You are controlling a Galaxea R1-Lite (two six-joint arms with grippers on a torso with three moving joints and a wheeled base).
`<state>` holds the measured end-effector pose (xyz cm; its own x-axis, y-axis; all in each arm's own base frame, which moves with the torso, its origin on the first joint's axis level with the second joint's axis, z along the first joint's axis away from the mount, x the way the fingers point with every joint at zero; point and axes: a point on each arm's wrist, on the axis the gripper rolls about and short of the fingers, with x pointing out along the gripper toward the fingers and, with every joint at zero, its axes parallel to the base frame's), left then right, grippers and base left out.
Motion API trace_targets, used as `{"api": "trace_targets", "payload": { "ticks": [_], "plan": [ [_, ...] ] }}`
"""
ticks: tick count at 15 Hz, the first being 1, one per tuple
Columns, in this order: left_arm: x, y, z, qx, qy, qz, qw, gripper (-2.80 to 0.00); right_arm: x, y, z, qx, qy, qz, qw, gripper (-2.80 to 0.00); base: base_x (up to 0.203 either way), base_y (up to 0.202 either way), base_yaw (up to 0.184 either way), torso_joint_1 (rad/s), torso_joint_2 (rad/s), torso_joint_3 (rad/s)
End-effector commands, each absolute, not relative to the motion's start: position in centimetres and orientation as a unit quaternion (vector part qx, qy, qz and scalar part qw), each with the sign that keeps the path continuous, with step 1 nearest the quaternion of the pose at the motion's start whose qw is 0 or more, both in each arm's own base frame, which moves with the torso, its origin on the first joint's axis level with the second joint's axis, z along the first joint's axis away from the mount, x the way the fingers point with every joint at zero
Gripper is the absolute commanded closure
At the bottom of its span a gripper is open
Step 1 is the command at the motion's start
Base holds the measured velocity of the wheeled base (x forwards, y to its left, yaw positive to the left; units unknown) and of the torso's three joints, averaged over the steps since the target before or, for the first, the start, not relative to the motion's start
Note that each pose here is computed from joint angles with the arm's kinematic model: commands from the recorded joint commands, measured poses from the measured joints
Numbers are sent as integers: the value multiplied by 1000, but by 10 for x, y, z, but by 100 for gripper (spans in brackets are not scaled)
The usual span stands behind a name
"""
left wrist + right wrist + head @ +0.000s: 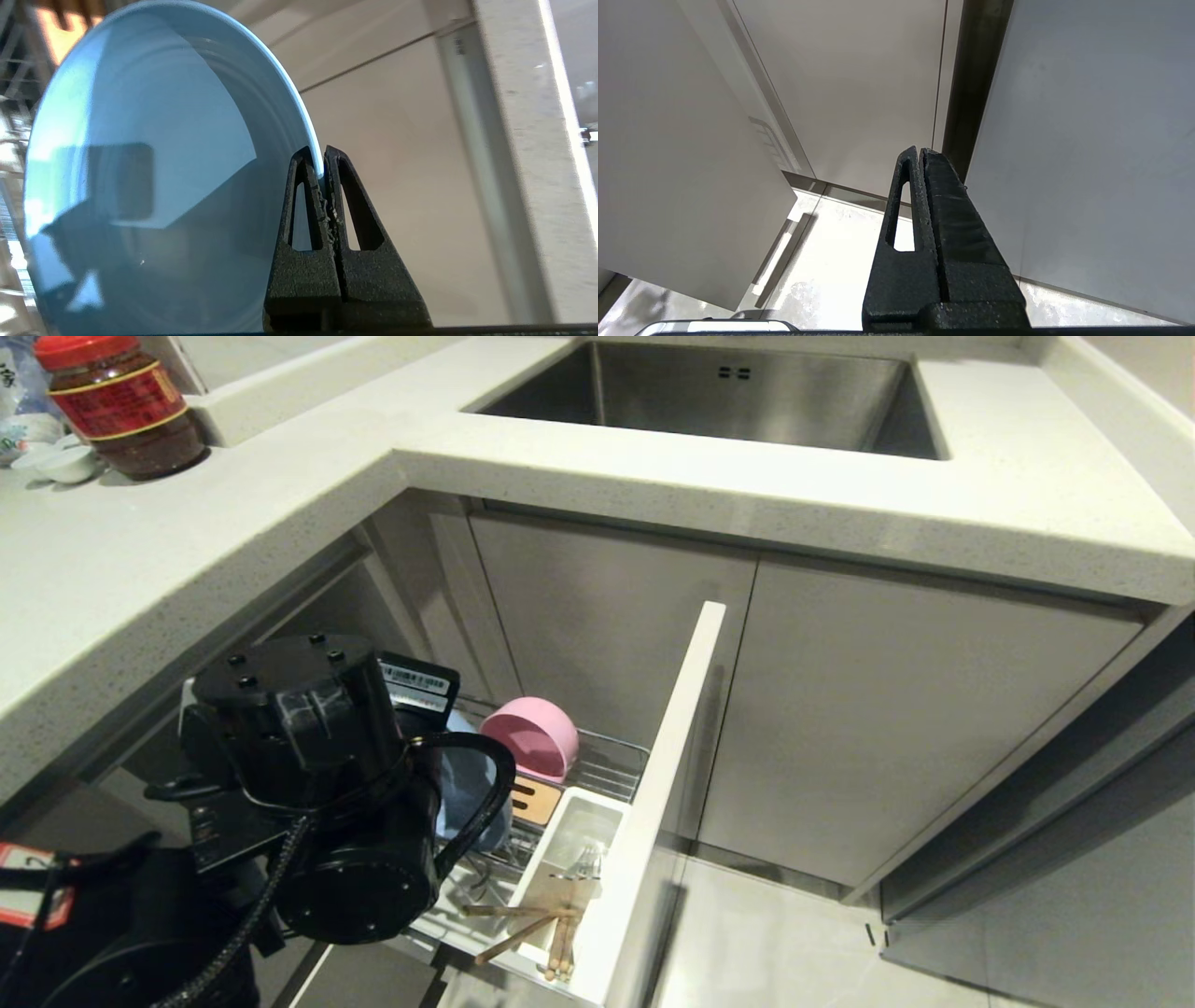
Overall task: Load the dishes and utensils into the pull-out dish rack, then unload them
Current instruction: Pick up the plate and place it in the cupboard
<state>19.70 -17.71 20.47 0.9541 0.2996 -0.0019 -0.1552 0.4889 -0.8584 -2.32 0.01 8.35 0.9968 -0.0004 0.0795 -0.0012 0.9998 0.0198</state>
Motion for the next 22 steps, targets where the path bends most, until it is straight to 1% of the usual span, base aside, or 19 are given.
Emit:
{"api": "trace_targets", "payload": {
  "ticks": [1, 9, 11, 14, 20, 21, 22],
  "plan": [
    [198, -175, 201, -484, -77, 145, 859, 0, -21, 0, 76, 10, -27, 0, 1000, 0, 0, 0, 0, 0, 0, 0],
    [205, -180, 169, -447, -60, 181, 874, 0, -21, 0, 76, 10, -28, 0, 1000, 0, 0, 0, 0, 0, 0, 0],
    [207, -182, 158, -430, -43, 190, 881, 0, -21, 0, 76, 10, -27, 0, 1000, 0, 0, 0, 0, 0, 0, 0],
    [207, -181, 146, -427, -24, 205, 881, 0, -21, 0, 76, 10, -28, 0, 1000, 0, 0, 0, 0, 0, 0, 0],
    [204, -181, 150, -431, -24, 202, 879, 0, -21, 0, 76, 10, -28, 0, 1000, 0, 0, 0, 0, 0, 0, 0],
    [204, -181, 151, -430, -25, 203, 879, -280, -21, 0, 76, 10, -28, 0, 1000, 0, 0, 0, 0, 0, 0, 0],
    [204, -181, 153, -432, -26, 203, 878, -280, -21, 0, 76, 10, -28, 0, 1000, 0, 0, 0, 0, 0, 0, 0]
  ]
}}
